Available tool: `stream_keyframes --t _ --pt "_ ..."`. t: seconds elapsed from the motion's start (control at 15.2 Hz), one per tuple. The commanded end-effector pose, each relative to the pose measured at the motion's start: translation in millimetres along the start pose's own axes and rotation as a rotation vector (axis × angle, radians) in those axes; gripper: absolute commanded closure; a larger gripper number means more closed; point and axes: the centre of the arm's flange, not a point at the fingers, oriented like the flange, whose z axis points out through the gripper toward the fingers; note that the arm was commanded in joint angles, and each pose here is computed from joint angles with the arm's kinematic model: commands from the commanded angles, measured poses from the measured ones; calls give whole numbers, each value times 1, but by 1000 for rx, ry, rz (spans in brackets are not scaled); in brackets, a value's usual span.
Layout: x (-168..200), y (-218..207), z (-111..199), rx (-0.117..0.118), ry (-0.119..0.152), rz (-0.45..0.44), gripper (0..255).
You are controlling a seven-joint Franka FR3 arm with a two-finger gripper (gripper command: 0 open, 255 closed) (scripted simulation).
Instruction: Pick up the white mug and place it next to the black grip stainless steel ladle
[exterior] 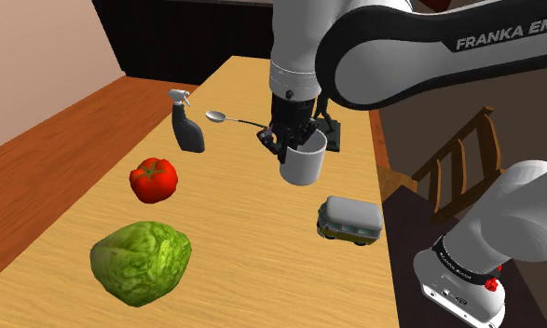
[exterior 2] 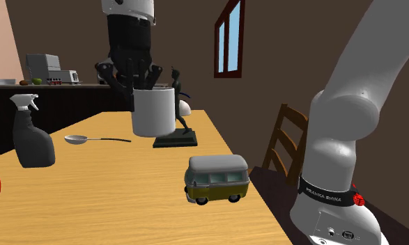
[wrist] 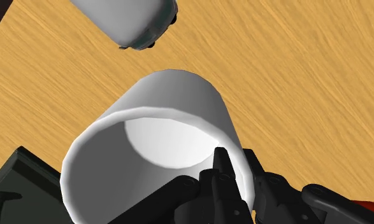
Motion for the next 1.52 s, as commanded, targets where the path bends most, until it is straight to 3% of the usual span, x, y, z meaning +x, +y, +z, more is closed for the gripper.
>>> stream_keyframes --t 0.0,1.45 --pt "14 0 -4 0 0 0 255" --pt "303 -4 25 0 0 0 255"
